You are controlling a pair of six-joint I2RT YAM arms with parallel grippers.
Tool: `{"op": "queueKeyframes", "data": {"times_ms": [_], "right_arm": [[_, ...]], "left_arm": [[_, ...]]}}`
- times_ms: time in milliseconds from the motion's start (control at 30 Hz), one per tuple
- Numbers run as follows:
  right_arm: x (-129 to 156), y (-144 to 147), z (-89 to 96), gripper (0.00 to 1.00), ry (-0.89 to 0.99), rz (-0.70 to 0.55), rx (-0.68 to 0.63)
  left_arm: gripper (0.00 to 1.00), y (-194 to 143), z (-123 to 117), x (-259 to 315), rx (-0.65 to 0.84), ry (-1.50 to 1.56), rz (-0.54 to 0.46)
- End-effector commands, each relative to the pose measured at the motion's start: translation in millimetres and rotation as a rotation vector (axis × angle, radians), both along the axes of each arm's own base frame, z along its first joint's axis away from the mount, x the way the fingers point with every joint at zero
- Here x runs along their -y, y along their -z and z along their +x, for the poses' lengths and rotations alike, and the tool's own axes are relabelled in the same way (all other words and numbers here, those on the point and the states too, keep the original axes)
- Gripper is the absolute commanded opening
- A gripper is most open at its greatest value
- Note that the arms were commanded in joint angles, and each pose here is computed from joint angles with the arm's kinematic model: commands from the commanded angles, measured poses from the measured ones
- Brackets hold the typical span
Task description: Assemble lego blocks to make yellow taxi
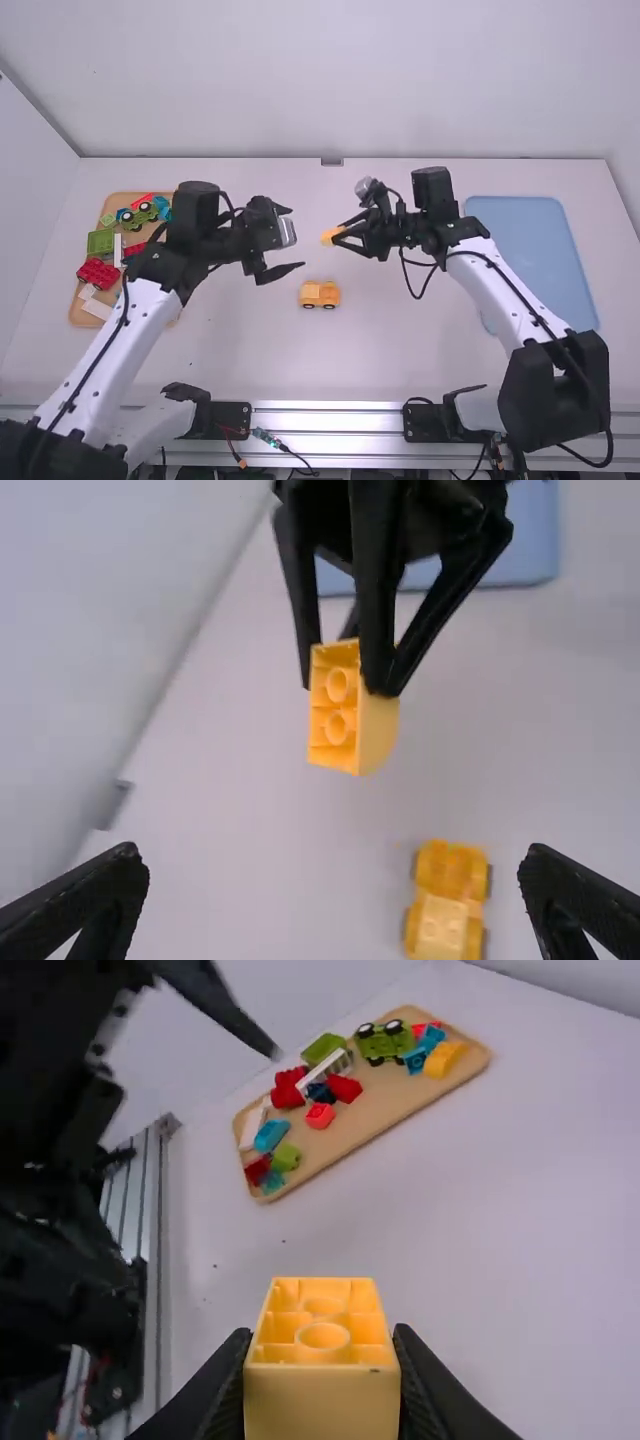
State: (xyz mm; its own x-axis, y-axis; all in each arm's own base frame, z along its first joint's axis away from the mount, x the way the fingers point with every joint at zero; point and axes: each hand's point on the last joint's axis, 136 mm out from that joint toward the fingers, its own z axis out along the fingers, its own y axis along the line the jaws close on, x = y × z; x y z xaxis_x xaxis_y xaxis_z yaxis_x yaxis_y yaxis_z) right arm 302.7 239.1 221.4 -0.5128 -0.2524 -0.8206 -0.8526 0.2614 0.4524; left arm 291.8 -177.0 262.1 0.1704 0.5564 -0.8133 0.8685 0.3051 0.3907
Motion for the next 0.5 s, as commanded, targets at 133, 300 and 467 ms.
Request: {"op": "queueKeyframes", "data": {"times_ms": [133, 300, 467], "right_arm": [[-8, -1, 3.5, 0.17, -0.003, 0.075, -0.194], [-8, 1, 4.2, 0.19, 0.012, 0.077, -0.240], [-10, -8, 13.7, 0.11, 0.060, 0.108, -0.298]], "left_arm": [[0.99, 23, 2, 6, 0.053, -0.064, 0.037], [0.99, 32, 2, 11, 0.091, -0.043, 0.027], [0.99, 38, 3, 13, 0.116, -0.041, 0.016]]}}
